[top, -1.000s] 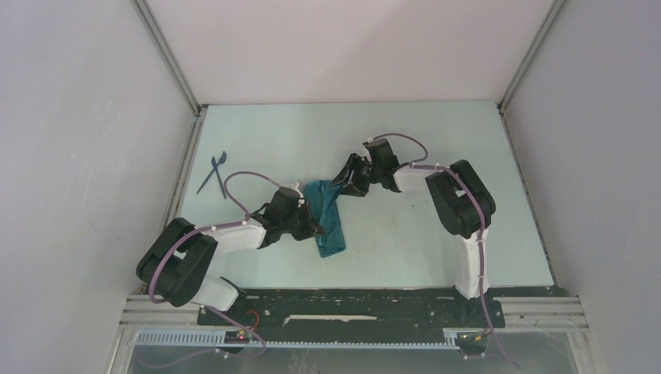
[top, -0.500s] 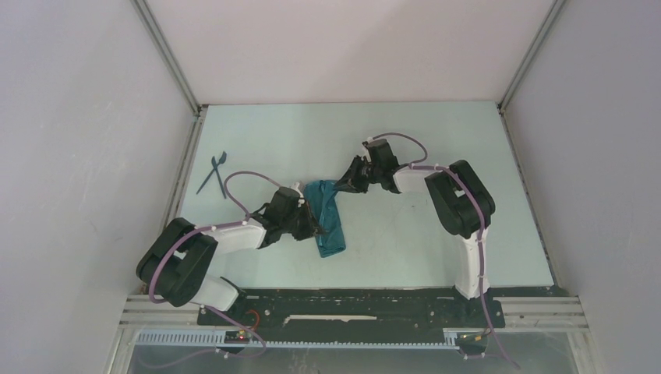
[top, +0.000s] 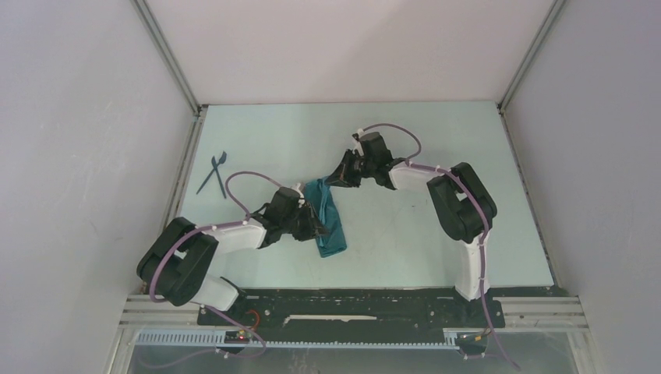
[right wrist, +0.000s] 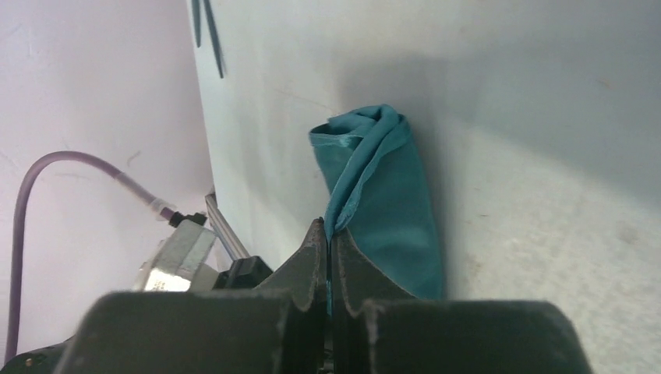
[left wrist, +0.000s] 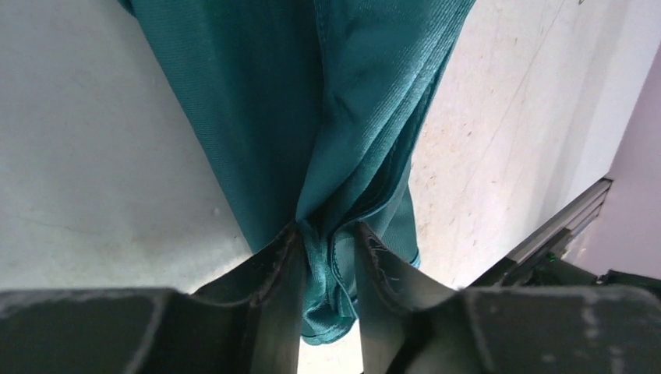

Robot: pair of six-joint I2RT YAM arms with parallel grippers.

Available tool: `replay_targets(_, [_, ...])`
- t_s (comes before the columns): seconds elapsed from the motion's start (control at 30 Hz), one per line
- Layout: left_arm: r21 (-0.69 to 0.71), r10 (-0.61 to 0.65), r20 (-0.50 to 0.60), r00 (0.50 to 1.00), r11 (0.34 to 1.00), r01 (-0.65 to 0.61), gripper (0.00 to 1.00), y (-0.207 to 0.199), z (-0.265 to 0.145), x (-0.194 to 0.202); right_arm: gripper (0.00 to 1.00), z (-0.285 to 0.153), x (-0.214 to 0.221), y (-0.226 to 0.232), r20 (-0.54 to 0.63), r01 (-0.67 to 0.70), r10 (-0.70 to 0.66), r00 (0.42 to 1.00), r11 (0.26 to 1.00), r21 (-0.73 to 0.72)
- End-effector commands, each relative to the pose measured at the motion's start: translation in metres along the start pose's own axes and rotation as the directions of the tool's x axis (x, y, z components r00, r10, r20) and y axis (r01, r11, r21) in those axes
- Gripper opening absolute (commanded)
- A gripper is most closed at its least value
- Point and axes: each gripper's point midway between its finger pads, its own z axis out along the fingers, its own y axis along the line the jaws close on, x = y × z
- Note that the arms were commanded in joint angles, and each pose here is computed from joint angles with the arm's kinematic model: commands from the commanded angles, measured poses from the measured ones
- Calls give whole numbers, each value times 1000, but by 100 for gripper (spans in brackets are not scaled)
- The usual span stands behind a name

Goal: Fold the napkin into a case and place the utensils inside
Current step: Pick up the top corner of the smaller rectangle folded napkin from the center of the board, then grasp the top corner of the smaller rectangle folded napkin from the folded napkin.

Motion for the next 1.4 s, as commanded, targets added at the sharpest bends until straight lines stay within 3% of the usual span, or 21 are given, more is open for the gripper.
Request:
replay_targets(0.0, [40, 38, 14, 999, 998, -39, 42, -9, -10, -2, 0, 3, 0, 31, -21, 58, -59, 998, 996, -62])
replay_targets(0.1, [49, 53, 22, 998, 997, -54, 52, -16, -25, -5, 0, 8, 5, 33, -41, 47, -50, 998, 996, -72])
replay_targets(0.27, [49, 19, 34, 999, 999, -21, 60, -16, -55, -13, 0, 18, 11, 39, -68, 36, -43, 997, 995, -91])
replay_targets(0.3, [34, -3, 42, 999, 999, 1, 69, -12, -62, -17, 0, 20, 11, 39, -71, 33, -39, 997, 995, -92])
replay_targets(0.33, [23, -21, 56, 998, 1000, 20, 71, -9, -69, -23, 0, 22, 12, 39, -75, 31, -38, 996, 995, -96])
replay_targets(0.5, [-103, -52, 123, 991, 993, 64, 77, 12, -89, -58, 0, 31, 20, 38, -101, 17, -27, 995, 995, -103])
replay_targets(0.6, [-180, 11, 104, 995, 984, 8, 74, 2, -93, -90, 0, 33, 24, 39, -105, 17, -27, 994, 994, -103])
replay_targets(0.67, [-263, 32, 79, 996, 965, -10, 64, 9, -87, -105, 0, 34, 24, 41, -104, 9, -20, 994, 994, -108])
replay_targets(0.77, [-396, 54, 3, 999, 917, -49, 37, 25, -78, -119, 0, 35, 24, 43, -106, -11, -2, 994, 993, -118])
replay_targets(0.8, [-420, 55, -29, 998, 905, -62, 35, 30, -74, -119, 0, 35, 24, 43, -107, -14, 1, 994, 993, -120])
replay_targets(1.07, [-502, 69, -153, 986, 854, -138, 27, 41, -45, -116, 0, 37, 29, 46, -125, -29, 11, 992, 990, -138])
replay_targets(1.17, [-565, 111, -164, 980, 804, -186, 33, 43, -42, -119, 0, 38, 30, 47, -131, -29, 10, 991, 989, -145])
replay_targets(1.37, [-647, 150, -164, 975, 730, -221, 36, 50, -36, -124, 0, 38, 31, 45, -132, -25, 5, 991, 989, -145])
